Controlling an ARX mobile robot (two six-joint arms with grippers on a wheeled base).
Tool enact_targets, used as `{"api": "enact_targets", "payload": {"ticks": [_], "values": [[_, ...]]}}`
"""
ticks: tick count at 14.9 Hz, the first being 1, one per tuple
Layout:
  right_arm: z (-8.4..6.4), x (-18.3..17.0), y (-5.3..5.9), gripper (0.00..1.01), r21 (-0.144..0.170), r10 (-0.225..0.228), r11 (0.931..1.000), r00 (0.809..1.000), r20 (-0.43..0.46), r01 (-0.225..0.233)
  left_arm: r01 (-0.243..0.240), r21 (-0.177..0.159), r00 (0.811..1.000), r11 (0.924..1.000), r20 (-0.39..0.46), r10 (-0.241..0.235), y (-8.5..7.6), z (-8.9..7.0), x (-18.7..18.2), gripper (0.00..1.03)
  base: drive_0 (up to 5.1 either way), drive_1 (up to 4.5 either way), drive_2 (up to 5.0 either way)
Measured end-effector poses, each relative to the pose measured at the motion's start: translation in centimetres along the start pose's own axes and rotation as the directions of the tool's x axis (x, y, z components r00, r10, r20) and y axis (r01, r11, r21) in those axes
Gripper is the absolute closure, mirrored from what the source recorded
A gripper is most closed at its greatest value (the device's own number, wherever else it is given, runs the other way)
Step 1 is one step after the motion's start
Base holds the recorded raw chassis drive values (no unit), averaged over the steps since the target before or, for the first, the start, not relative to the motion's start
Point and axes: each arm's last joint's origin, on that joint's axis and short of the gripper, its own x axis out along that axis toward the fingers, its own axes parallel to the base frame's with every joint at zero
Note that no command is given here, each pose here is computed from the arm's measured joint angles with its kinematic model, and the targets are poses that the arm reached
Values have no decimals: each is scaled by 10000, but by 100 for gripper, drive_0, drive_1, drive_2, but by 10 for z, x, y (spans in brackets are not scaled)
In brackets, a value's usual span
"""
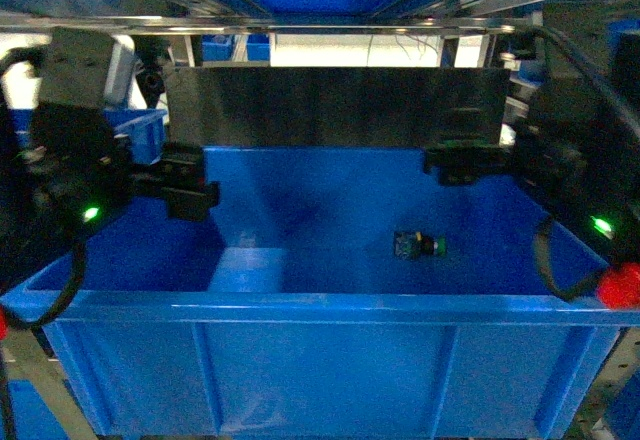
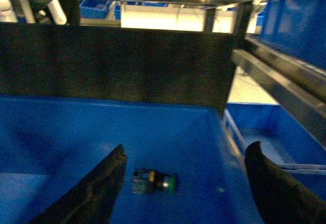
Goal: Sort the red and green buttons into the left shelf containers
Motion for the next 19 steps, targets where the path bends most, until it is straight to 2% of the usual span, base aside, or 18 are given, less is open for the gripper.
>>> {"api": "enact_targets", "payload": {"ticks": [1, 2, 3, 4, 5, 6, 8, 10, 11, 12, 13, 14, 15, 16, 19], "values": [[2, -25, -21, 40, -53, -619, 9981, 9974, 374, 621, -618, -295, 9978, 9977, 218, 625, 12, -3, -24, 41, 0, 0, 0], [13, -44, -35, 51, 33, -891, 9960, 9926, 824, 892, -842, -460, 9952, 9954, 453, 863, 21, 5, -41, 51, 0, 0, 0], [24, -64, -45, 63, 76, -959, 9954, 9880, 1214, 956, -852, -629, 9920, 9944, 876, 905, 25, 15, -57, 64, 0, 0, 0], [24, -84, -49, 76, -3, -762, 9970, 9906, 1135, 768, -704, -663, 9929, 9953, 909, 763, 26, 16, -73, 77, 0, 0, 0], [18, -99, -52, 87, -121, -641, 9978, 9948, 793, 653, -583, -636, 9955, 9963, 710, 627, 27, 12, -87, 88, 0, 0, 0], [12, -115, -58, 100, -171, -695, 9974, 9964, 481, 704, -714, -660, 9948, 9953, 684, 759, 31, 11, -101, 100, 0, 0, 0], [19, -139, -67, 99, -157, -786, 9967, 9939, 773, 800, -785, -766, 9884, 9940, 1239, 877, 37, 20, -122, 101, 0, 0, 0], [24, -162, -72, 99, -188, -701, 9973, 9962, 513, 712, -499, -724, 9919, 9961, 1133, 579, 41, 18, -142, 101, 0, 0, 0], [27, -171, -74, 99, -163, -753, 9969, 9946, 707, 767, -716, -765, 9914, 9945, 1040, 794, 47, 17, -149, 101, 0, 0, 0], [28, -180, -77, 99, -153, -801, 9966, 9938, 773, 815, -873, -798, 9923, 9930, 812, 937, 49, 20, -157, 101, 0, 0, 0], [26, -188, -77, 99, -170, -690, 9974, 9955, 649, 702, -722, -783, 9895, 9943, 1198, 813, 48, 28, -165, 101, 0, 0, 0], [24, -195, -82, 99, -182, -536, 9983, 9970, 566, 547, -680, -777, 9877, 9946, 1356, 782, 47, 30, -172, 101, 0, 0, 0], [24, -203, -89, 99, -149, -865, 9960, 9942, 633, 876, -688, -779, 9890, 9946, 1254, 782, 47, 27, -178, 101, 0, 0, 0], [24, -209, -88, 99, -149, -860, 9961, 9939, 690, 872, -692, -779, 9911, 9946, 1084, 774, 46, 24, -183, 101, 0, 0, 0], [24, -224, -86, 99, -158, -743, 9970, 9949, 680, 755, -711, -782, 9886, 9944, 1275, 807, 45, 26, -197, 101, 0, 0, 0]]}}
